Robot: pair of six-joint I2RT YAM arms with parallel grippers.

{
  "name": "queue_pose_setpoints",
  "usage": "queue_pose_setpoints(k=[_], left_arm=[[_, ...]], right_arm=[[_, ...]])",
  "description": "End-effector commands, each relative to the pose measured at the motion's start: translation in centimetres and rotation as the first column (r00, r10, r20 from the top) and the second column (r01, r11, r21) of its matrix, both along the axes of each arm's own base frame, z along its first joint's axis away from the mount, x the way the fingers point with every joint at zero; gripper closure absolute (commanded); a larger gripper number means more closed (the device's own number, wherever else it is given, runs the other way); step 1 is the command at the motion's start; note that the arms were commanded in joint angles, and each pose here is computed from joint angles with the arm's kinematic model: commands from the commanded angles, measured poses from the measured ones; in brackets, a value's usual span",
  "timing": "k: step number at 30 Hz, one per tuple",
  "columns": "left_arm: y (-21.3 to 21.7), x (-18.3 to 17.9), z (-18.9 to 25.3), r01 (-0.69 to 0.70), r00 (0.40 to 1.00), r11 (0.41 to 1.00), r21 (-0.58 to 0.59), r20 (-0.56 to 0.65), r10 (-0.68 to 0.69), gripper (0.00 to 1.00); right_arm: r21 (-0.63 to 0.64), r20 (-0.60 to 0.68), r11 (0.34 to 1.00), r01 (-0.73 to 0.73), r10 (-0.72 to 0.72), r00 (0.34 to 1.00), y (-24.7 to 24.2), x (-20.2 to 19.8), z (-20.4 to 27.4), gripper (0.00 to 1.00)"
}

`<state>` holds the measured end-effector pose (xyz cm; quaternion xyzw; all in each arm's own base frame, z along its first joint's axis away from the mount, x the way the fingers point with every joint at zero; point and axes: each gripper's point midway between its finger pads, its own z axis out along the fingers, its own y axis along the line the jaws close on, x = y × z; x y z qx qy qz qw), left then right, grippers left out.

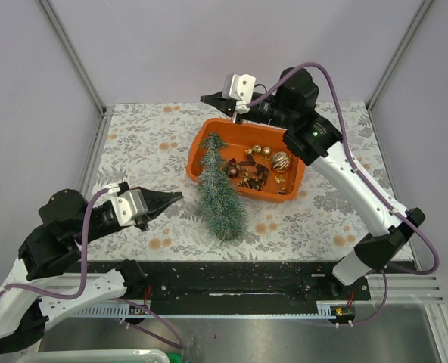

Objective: Decorate the small christmas tree

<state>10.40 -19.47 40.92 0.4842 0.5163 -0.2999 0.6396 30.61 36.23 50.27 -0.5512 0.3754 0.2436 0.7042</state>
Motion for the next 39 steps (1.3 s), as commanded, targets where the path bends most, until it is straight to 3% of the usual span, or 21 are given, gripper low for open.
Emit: queue_pose_setpoints(k=[1,8,15,20,21,23,25,31,35,37,39], left_arm=[[1.4,-0.7,-2.1,-0.021,0.998,0.999,0.036,-0.053,0.023,1.0],[3.8,1.1,-2.4,-0.173,0.985,0.984,0.051,-0.007,0.173,1.0],[4.3,-1.7,-1.1,-0.059,0.998,0.997,0.053,0.001,0.059,0.98],[5.0,-0.5,-0.9,-0.144,0.99,0.989,0.032,0.003,0.144,0.95],[5.2,0.3,-0.9,-0.185,0.983,0.982,0.019,0.004,0.185,0.93],[5.8,2.2,-0.9,-0.297,0.955,0.955,-0.011,-0.009,0.297,0.8],[6.2,3.9,-2.0,-0.384,0.923,0.923,-0.004,-0.018,0.383,0.79],[6.1,7.5,-3.7,-0.523,0.852,0.852,-0.011,0.004,0.523,0.64],[6.2,9.6,-3.0,-0.612,0.79,0.79,-0.047,0.003,0.613,0.62],[5.9,10.4,-2.6,-0.633,0.773,0.772,-0.066,0.0,0.634,0.51],[5.3,11.0,-2.5,-0.64,0.767,0.766,-0.06,0.0,0.641,0.47]], right_arm=[[0.118,0.131,0.987,0.113,-0.128,0.983,-1.0,3.1,4.6,1.0],[0.091,0.121,0.982,0.163,-0.174,0.977,0.5,6.3,2.4,1.0],[0.132,0.126,0.968,0.213,-0.23,0.965,0.5,7.8,1.9,1.0],[0.129,0.117,0.962,0.242,-0.257,0.959,0.5,8.7,1.3,1.0],[0.124,0.113,0.96,0.252,-0.266,0.957,0.6,9.0,0.9,1.0],[0.11,0.108,0.952,0.286,-0.297,0.949,0.4,9.8,0.1,1.0],[0.091,0.105,0.945,0.314,-0.323,0.941,0.3,10.7,-1.0,1.0],[0.042,0.052,0.911,0.41,-0.412,0.91,-1.2,14.1,-4.6,1.0],[0.022,0.022,0.879,0.477,-0.477,0.879,-2.9,15.9,-6.7,1.0],[0.007,0.011,0.863,0.505,-0.505,0.863,-3.8,16.3,-8.0,1.0],[0.0,0.003,0.852,0.524,-0.524,0.852,-4.5,16.0,-8.9,1.0]])
